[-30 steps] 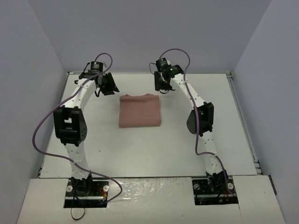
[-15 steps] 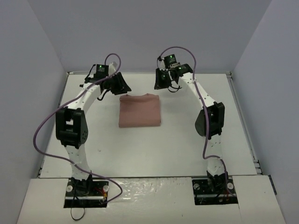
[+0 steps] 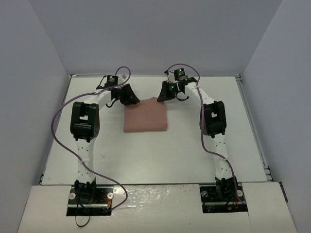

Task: Fold and stack the t-shirts
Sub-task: Smooth out wrinkles on the folded tshirt

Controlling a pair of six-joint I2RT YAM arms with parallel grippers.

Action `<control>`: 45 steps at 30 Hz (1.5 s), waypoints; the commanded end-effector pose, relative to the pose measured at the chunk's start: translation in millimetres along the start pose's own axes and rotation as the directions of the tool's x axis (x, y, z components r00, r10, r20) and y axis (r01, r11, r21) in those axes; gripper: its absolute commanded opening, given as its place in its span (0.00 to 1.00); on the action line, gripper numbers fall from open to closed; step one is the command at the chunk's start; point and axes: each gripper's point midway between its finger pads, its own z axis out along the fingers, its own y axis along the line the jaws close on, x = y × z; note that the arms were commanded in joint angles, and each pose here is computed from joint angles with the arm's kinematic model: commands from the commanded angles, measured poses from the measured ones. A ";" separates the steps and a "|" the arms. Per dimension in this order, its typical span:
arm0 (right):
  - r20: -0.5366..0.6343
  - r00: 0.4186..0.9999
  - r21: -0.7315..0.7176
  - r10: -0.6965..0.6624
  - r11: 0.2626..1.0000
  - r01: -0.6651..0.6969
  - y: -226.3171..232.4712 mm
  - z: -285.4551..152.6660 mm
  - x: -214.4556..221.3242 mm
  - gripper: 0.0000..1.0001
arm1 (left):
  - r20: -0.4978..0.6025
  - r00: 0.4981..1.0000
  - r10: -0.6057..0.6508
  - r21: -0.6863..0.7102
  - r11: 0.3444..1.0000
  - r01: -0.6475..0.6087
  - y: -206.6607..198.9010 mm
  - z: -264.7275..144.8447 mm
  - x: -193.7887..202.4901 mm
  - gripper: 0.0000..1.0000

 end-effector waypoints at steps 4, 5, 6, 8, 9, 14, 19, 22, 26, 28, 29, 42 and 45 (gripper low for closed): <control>0.050 0.998 -0.093 -0.029 0.995 0.033 -7.6 17.4 -19.5 0.04 | 0.222 0.970 0.100 0.079 0.990 -0.120 -28.6 -34.0 -88.2 0.30; 0.055 0.998 -0.092 -0.028 0.995 0.033 -8.8 17.5 -21.2 0.04 | 0.235 0.966 0.112 0.087 0.987 -0.136 -34.5 -39.6 -93.3 0.30; 0.068 0.997 -0.090 -0.027 0.995 0.033 -9.6 14.8 -26.6 0.05 | 0.248 0.960 0.131 0.092 0.983 -0.158 -42.3 -48.1 -96.8 0.30; 0.098 0.995 -0.085 -0.033 0.996 0.042 -7.9 6.9 -37.9 0.05 | 0.272 0.946 0.174 0.106 0.972 -0.209 -61.0 -64.4 -99.9 0.31; 0.116 0.992 -0.083 -0.040 0.995 0.050 -5.1 1.7 -44.5 0.06 | 0.271 0.943 0.194 0.124 0.964 -0.234 -70.4 -70.5 -96.7 0.31; 0.216 0.972 -0.099 -0.095 0.988 0.119 38.9 -47.4 -77.4 0.12 | 0.275 0.936 0.222 0.213 0.935 -0.284 -110.8 -98.1 -74.7 0.31; 0.210 0.974 -0.145 -0.083 0.983 0.115 65.2 -67.8 -69.8 0.14 | 0.235 0.953 0.190 0.282 0.925 -0.254 -119.8 -92.1 -54.3 0.31; 0.165 0.984 -0.169 -0.067 0.981 0.095 67.3 -62.9 -47.4 0.14 | 0.179 0.972 0.151 0.282 0.939 -0.198 -100.2 -71.0 -43.6 0.30; 0.094 0.995 -0.208 -0.034 0.977 0.053 61.1 -49.4 -15.4 0.14 | 0.139 0.985 0.104 0.251 0.958 -0.137 -65.5 -46.3 -42.3 0.30; 0.024 1.000 -0.204 -0.008 0.979 0.012 46.2 -34.3 16.5 0.14 | 0.117 0.988 0.099 0.210 0.970 -0.121 -46.5 -34.7 -41.8 0.30; 0.022 1.000 -0.204 -0.014 0.979 0.018 44.5 -32.4 18.9 0.14 | 0.115 0.988 0.107 0.196 0.972 -0.128 -39.6 -29.9 -42.3 0.30; 0.005 1.000 -0.082 0.009 0.997 -0.008 -14.0 -38.4 67.8 0.11 | 0.120 0.987 0.109 0.102 0.987 -0.121 2.2 -24.6 -60.8 0.29; 0.094 0.995 -0.092 -0.028 0.995 0.037 16.2 -67.1 35.7 0.15 | 0.175 0.970 0.168 0.119 0.975 -0.190 -35.8 -59.7 -75.8 0.30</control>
